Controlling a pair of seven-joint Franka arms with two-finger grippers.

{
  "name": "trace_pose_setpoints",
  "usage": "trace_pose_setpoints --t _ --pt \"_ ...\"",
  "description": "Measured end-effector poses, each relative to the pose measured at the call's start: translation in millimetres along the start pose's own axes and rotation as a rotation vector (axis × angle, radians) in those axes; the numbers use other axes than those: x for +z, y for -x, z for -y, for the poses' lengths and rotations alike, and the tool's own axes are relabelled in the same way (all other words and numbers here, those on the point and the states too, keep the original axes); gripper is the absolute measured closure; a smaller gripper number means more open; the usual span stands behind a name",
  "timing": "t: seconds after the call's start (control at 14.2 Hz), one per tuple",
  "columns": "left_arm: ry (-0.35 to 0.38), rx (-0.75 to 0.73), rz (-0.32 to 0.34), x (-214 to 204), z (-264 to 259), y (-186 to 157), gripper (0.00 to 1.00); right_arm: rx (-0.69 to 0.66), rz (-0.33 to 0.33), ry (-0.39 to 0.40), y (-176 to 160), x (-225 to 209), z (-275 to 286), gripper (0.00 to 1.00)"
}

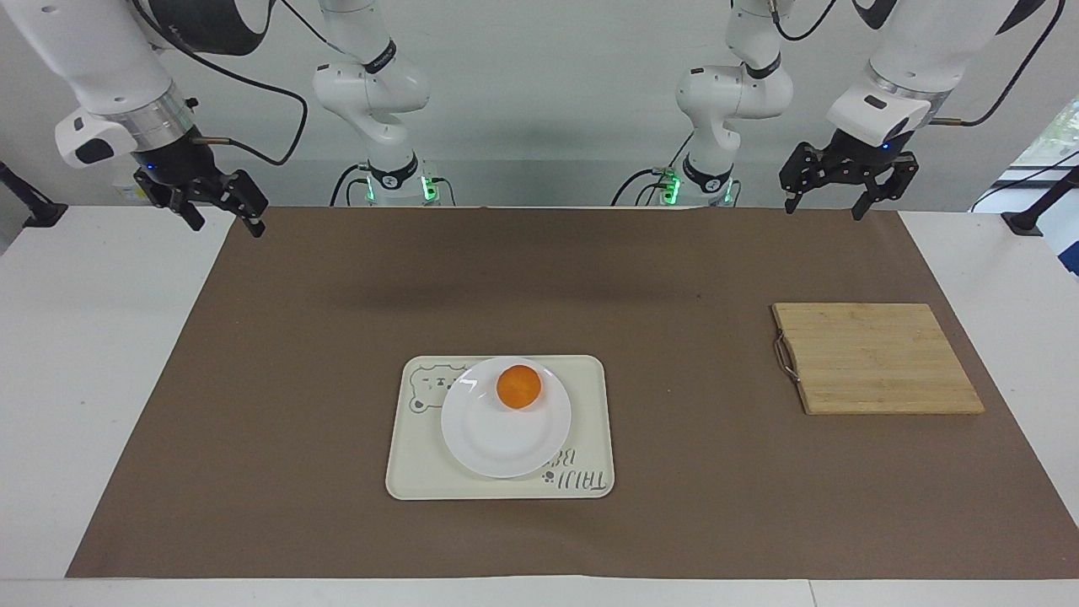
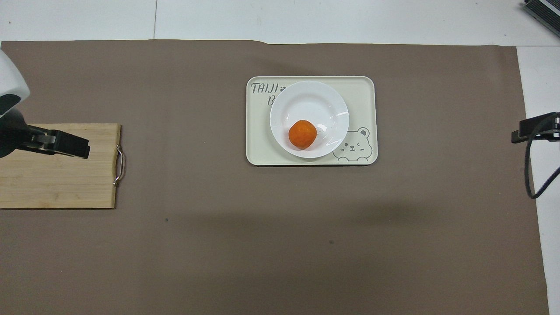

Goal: Place orange and plate with both arms

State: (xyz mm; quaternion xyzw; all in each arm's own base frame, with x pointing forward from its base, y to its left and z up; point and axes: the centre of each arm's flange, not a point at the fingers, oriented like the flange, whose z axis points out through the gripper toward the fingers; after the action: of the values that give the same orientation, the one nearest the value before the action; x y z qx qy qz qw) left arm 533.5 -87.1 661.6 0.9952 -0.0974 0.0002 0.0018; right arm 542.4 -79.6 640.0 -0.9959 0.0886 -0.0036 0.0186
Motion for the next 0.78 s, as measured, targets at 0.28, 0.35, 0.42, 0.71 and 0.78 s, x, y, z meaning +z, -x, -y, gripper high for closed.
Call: trace_pose_setpoints --t 0.28,0.35,0.42,0.71,0.78 --pt "0.001 0.002 -0.001 -0.5 8.9 0.6 0.0 -0.013 -0.009 -0.009 22.7 -25.8 3.4 0.0" --pt "0.002 0.002 -0.002 -0.8 10.8 0.8 0.0 -0.019 -0.013 -0.006 24.4 -27.9 5.8 0.0" --pt "0.002 0.002 -0.002 -1.2 11.3 1.0 0.0 -0.024 -0.015 0.004 25.4 -28.9 7.8 0.0" --pt "0.002 0.003 -0.005 -2.5 11.1 1.5 0.0 -0.037 -0.015 0.014 26.2 -29.1 8.5 0.0" --pt "0.002 0.003 -0.006 -3.0 11.1 1.7 0.0 -0.049 -0.015 0.014 26.3 -29.0 8.7 0.0"
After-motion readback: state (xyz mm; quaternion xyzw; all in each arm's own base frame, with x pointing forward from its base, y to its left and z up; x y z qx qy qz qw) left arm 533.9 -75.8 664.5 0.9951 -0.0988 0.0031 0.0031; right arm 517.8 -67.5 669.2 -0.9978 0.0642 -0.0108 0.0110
